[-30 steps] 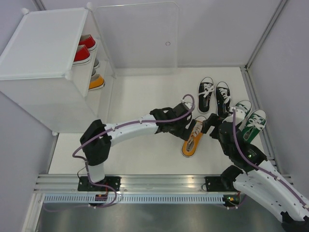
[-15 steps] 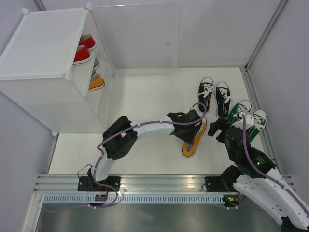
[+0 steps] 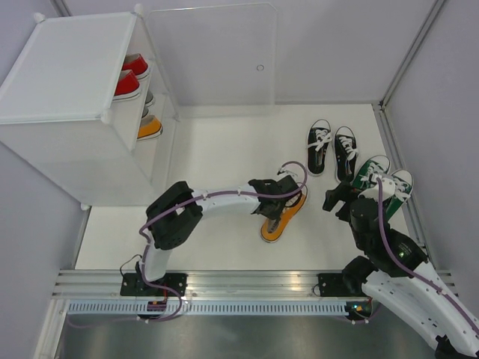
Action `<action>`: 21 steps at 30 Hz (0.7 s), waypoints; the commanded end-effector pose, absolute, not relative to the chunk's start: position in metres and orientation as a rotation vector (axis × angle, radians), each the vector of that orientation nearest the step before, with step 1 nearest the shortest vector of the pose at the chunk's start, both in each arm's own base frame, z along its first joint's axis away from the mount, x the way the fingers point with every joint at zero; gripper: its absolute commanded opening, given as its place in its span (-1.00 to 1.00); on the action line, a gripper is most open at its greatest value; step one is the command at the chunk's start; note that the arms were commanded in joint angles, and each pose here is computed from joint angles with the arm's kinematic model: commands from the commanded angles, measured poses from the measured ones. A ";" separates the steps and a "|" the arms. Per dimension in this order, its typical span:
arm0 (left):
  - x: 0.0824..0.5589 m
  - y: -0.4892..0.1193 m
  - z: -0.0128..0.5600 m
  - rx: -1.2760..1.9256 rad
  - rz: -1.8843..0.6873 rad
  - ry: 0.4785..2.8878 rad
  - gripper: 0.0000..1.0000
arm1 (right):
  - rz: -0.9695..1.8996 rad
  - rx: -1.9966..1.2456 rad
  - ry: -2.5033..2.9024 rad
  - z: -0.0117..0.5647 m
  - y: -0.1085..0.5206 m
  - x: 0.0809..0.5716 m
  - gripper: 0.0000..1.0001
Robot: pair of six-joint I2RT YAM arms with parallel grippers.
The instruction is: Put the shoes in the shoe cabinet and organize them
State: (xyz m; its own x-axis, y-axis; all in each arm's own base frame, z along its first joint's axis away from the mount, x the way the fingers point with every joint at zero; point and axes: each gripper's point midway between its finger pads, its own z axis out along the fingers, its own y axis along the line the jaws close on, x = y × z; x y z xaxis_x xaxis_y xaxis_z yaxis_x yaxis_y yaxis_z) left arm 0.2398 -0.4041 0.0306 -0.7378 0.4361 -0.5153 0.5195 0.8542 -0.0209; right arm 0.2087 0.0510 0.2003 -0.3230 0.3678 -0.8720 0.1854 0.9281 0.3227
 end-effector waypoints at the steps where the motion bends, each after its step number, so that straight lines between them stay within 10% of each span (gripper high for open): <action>1: 0.258 -0.352 0.065 0.434 -0.152 2.501 -0.95 | 0.217 0.401 1.881 0.208 0.053 0.211 0.91; 15: 0.309 -0.139 0.071 -0.536 0.089 2.395 -0.95 | 0.226 0.355 1.904 0.203 0.062 0.215 0.91; 21: 0.327 -0.176 0.068 -0.548 -0.121 2.444 -0.18 | 0.225 0.350 1.907 0.203 0.063 0.215 0.91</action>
